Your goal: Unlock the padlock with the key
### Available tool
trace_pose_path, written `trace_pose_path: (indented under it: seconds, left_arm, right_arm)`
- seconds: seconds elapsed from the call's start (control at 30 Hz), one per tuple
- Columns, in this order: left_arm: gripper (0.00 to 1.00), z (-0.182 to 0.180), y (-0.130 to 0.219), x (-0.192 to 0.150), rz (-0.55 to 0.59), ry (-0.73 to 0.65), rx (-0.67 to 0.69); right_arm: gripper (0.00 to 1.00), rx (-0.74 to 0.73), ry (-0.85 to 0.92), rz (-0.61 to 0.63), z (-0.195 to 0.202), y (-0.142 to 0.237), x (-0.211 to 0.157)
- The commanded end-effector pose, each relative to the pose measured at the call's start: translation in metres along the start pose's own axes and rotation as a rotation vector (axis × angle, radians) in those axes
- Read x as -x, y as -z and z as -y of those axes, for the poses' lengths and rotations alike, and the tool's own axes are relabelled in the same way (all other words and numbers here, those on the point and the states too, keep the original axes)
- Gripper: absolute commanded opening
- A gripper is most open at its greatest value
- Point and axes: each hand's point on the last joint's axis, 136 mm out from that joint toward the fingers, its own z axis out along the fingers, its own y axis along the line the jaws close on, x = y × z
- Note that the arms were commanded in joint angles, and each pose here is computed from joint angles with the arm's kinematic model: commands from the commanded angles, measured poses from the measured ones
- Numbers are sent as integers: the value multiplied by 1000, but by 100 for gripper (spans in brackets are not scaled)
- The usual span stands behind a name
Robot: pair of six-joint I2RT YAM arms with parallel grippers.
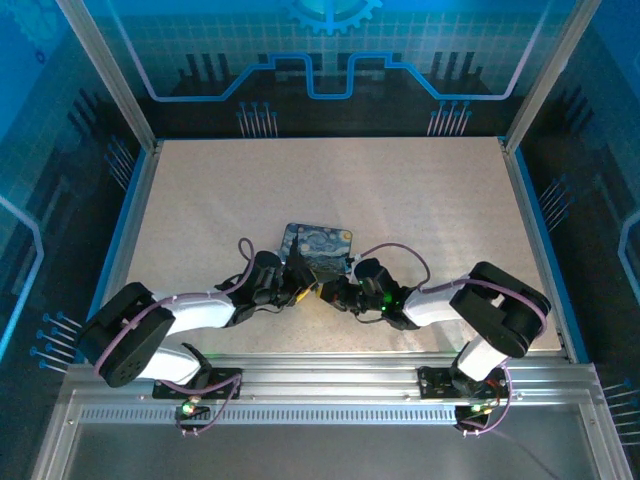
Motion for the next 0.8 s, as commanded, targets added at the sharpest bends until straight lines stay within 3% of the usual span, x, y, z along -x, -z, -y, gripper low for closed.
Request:
trace_pose_path:
  seconds: [0.0,0.33,0.6,0.77]
  left_arm:
    - [41,-7,-3,-7,-22,16,9]
    - [40,-8,-6,-10,-28,23,5]
    - [16,-9,-5,-9,-24,26,5]
    - [9,-6,-5,-9,-23,29,-1]
  right_arm:
    - [1,52,-32,-32,-11,-4,-7]
    - [2,72,-56,-28,-19,-4,-5]
    - [6,58,-56,-15,-14,0,-5]
    - [9,54,-44,-21,-9,2,-6]
